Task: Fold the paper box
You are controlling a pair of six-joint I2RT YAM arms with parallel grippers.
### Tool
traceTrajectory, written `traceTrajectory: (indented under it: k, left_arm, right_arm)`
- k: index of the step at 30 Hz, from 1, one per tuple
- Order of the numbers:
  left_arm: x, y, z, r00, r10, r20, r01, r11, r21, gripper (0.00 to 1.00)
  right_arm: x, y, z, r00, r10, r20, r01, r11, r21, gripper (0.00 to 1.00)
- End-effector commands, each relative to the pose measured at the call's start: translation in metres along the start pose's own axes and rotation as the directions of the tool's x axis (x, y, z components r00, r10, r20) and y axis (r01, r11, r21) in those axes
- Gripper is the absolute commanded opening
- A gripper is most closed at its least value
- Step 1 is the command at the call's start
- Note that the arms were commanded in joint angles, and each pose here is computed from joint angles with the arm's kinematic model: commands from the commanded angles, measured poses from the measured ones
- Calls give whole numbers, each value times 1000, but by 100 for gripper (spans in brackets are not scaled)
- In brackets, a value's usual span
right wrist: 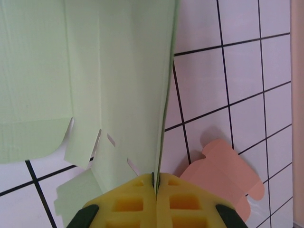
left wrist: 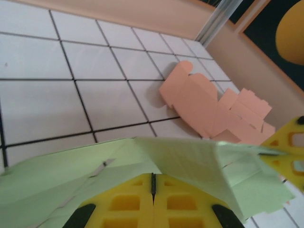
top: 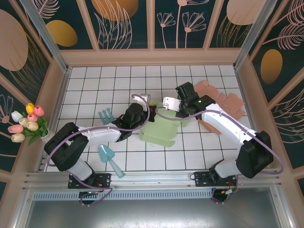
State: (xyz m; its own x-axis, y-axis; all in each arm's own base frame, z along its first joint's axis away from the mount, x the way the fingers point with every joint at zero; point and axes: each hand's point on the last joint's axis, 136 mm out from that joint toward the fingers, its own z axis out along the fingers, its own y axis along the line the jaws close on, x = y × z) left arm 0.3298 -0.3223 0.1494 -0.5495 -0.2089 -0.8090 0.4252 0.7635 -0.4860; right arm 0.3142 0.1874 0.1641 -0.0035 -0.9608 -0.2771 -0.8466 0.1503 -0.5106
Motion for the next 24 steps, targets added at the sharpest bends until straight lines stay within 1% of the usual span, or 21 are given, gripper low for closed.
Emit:
traceTrajectory:
  k: [1,3,5,10,14,18,21,24]
  left_arm:
    - [11,23,-8,999,-32,-3,32,999,-42,0]
    - [20,45,-9,995,-95,-37,93,994,-48,0]
    - [26,62,-10,990,-134,-52,131,989,-62,0]
    - [34,75,-5,988,-134,-72,126,987,-104,0]
    - [30,93,-8,989,-145,-26,137,972,-190,0]
    - [31,106,-8,991,-136,-20,125,956,-266,0]
    - [29,118,-11,992,-128,8,123,936,-330,0]
    - [24,124,-13,993,-113,33,117,925,-362,0]
  right_arm:
    - [3,-10,-13,1000,-22,17,21,997,76,0]
    - [7,-10,-13,1000,-27,10,25,995,99,0]
    - [9,-10,-14,999,-31,11,29,993,116,0]
    - [9,-9,-15,999,-38,17,35,992,123,0]
    - [11,-9,-14,999,-44,8,43,991,129,0]
    - [11,-9,-11,999,-44,6,43,991,128,0]
    - [11,-8,-9,999,-43,2,42,992,119,0]
    - [13,-5,-5,999,-47,-9,47,993,108,0]
